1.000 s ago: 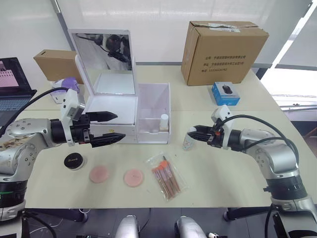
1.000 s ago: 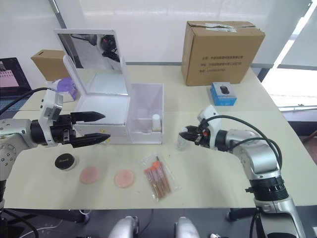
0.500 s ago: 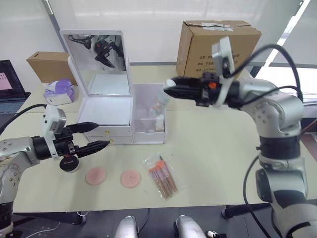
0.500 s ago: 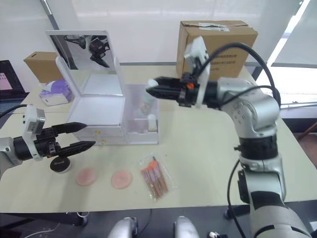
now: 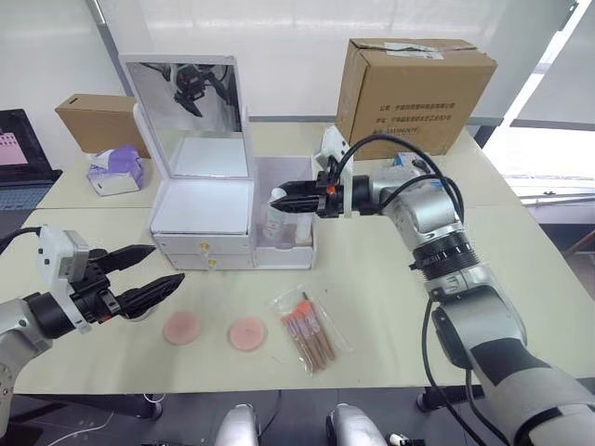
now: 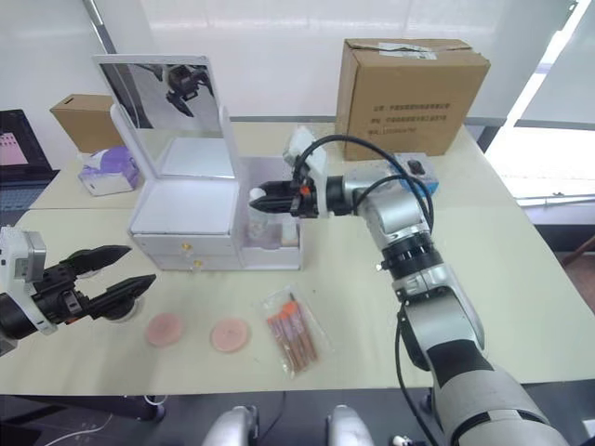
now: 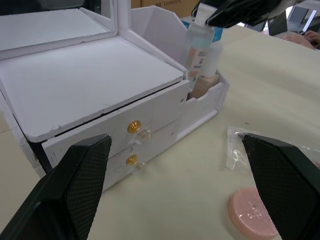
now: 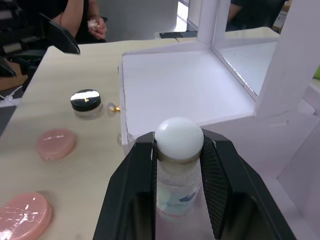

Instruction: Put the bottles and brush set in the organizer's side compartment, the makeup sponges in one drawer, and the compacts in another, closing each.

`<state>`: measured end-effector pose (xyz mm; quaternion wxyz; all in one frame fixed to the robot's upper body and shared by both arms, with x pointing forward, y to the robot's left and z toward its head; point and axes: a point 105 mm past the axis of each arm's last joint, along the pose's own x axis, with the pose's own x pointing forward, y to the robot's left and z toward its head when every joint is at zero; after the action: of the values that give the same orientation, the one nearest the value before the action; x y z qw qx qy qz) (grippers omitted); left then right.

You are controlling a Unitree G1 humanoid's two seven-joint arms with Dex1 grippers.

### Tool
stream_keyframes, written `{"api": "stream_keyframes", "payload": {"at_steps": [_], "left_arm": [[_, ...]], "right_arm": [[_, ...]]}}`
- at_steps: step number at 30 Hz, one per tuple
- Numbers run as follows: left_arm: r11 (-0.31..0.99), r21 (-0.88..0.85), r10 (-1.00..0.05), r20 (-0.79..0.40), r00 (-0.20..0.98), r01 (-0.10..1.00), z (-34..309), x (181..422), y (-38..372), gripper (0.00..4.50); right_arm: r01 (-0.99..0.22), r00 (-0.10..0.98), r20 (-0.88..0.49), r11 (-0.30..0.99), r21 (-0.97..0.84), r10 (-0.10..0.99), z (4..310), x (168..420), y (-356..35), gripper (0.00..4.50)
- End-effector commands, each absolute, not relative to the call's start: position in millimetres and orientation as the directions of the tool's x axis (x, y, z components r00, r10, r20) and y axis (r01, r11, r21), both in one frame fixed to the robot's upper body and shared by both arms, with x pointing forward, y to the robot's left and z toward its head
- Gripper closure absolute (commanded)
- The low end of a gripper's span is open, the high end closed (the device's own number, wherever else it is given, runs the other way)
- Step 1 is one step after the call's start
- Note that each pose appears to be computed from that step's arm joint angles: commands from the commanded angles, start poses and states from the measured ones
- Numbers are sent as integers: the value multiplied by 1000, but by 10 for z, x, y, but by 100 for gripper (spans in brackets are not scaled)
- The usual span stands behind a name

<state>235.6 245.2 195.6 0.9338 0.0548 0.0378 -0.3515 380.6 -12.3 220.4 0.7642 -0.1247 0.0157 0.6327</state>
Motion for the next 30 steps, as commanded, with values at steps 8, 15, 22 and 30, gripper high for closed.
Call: {"api": "stream_keyframes", "payload": {"at_steps": [8, 15, 22, 30], "left_arm": [[748, 101, -652, -70, 755, 656, 2063, 2335, 2466, 0], [747, 104, -653, -67, 754, 656, 2018, 2359, 2481, 0], [774, 106, -620, -77, 781, 625, 1987, 2401, 2757, 0], [897, 94, -414, -163, 896, 432, 1775, 2241, 3833, 0]], "right_arm": [[-969, 165, -290, 101, -224, 943, 2087, 3827, 31, 359], [-957, 184, -198, 129, -262, 963, 2452, 3838, -23, 124], [-945, 220, -71, 194, -264, 973, 2874, 3760, -358, 1], [-828, 554, -114, 532, -175, 825, 2603, 3646, -1881, 1]]}}
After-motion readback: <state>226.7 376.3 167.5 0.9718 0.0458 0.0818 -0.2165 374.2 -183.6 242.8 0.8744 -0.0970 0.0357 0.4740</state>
